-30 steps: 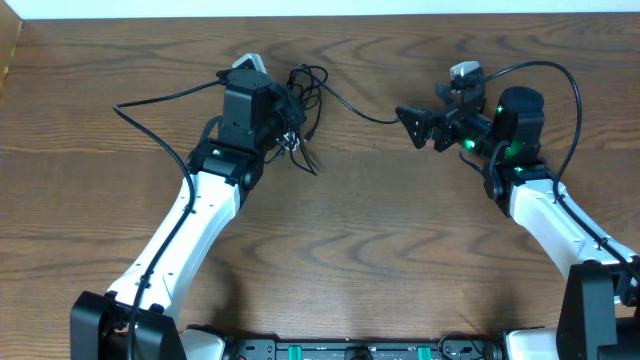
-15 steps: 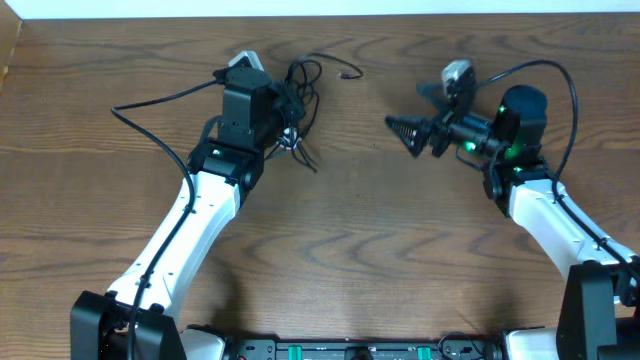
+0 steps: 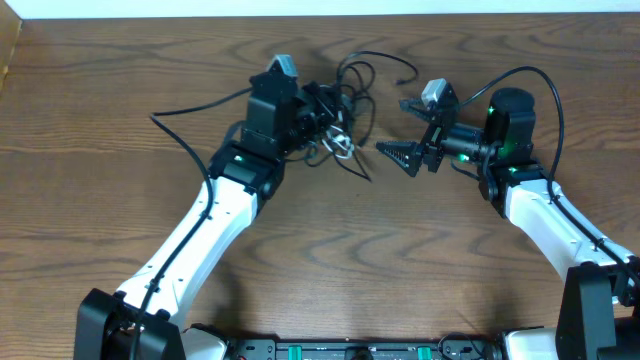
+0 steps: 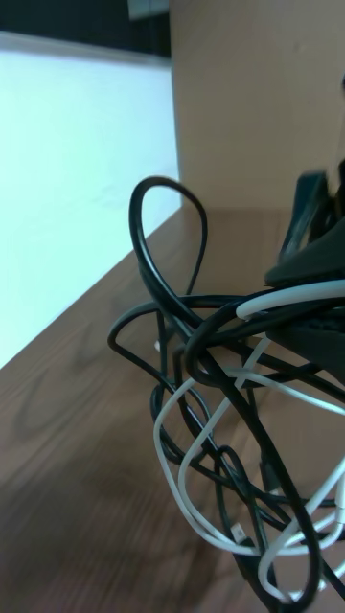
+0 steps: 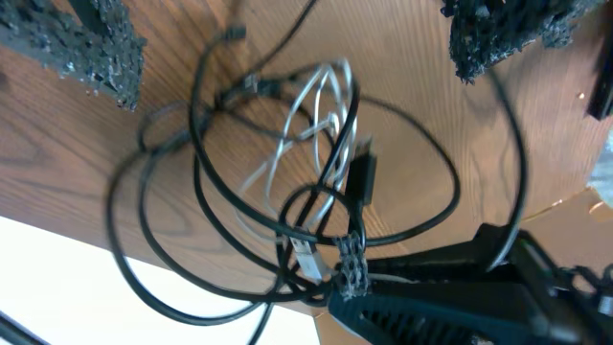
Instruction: Untangle cables
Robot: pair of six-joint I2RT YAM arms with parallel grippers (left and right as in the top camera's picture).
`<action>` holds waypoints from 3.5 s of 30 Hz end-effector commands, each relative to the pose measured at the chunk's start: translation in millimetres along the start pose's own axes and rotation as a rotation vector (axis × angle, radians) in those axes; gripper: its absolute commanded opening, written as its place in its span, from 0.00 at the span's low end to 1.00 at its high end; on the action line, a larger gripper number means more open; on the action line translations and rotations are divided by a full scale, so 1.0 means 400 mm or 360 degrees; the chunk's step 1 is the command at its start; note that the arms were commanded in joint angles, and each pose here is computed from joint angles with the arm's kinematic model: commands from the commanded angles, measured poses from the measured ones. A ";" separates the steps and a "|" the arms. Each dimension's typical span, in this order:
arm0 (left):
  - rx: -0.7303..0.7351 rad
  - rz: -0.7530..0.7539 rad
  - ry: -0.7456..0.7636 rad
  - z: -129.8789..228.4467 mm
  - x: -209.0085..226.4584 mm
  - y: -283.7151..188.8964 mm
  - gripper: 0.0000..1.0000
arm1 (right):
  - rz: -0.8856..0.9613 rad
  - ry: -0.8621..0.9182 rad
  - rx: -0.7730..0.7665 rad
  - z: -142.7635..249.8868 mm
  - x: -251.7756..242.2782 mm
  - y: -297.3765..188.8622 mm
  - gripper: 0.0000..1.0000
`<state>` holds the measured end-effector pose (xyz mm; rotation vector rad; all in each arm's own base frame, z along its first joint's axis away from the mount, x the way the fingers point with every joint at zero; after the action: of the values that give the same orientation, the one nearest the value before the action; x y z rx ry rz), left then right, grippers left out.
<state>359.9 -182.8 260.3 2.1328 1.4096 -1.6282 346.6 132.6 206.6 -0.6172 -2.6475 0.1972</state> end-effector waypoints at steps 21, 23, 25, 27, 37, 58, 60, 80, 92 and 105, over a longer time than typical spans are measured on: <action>-0.0005 0.0252 -0.0305 0.014 -0.109 -0.011 0.08 | -0.0122 -0.0862 0.0048 0.011 0.049 0.028 0.86; 0.0006 0.0256 -0.0301 0.021 -0.113 -0.010 0.07 | -0.0125 -0.0918 0.0040 0.009 0.050 0.029 0.85; 0.0015 0.0249 -0.0300 0.026 -0.113 -0.009 0.08 | -0.0116 -0.0971 0.0028 0.005 0.049 0.029 0.84; 0.0029 0.0221 -0.0307 0.030 -0.105 -0.008 0.08 | -0.0103 -0.1022 0.0015 -0.001 0.047 0.028 0.82; 0.0105 0.0193 -0.0317 0.046 -0.096 -0.008 0.07 | -0.0034 -0.1116 -0.0033 -0.024 0.040 0.029 0.77; 0.0064 0.0156 -0.0371 0.042 -0.086 0.002 0.08 | -0.0172 -0.1127 -0.0060 -0.020 0.075 0.044 0.67; 0.0071 0.0144 -0.0394 0.045 -0.081 0.007 0.08 | -0.0171 -0.1127 -0.0059 -0.020 0.075 0.044 0.64; 0.0101 0.0091 -0.0406 0.054 -0.066 0.011 0.07 | -0.0133 -0.1162 -0.0076 -0.029 0.070 0.044 0.13; 0.0099 0.0032 -0.0356 0.077 -0.062 0.016 0.08 | -0.0083 -0.1031 -0.0095 -0.043 0.064 0.044 0.03; 0.0043 -0.0025 -0.0231 0.124 -0.080 0.024 0.08 | 0.0032 -0.0689 -0.0139 -0.067 0.048 0.043 0.01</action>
<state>344.6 -217.0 264.5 1.8716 1.4137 -1.7255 344.2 155.4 215.1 -0.6369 -3.1509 0.3409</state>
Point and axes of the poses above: each gripper's point midway between its finger pads, its own y axis out along the fingers, its own x axis along the line the jaws close on, z = x × y, the point moved 7 cm from there along -y, back along the fingers, and after that the axes turned 9 degrees about y, right-handed, at the moved point
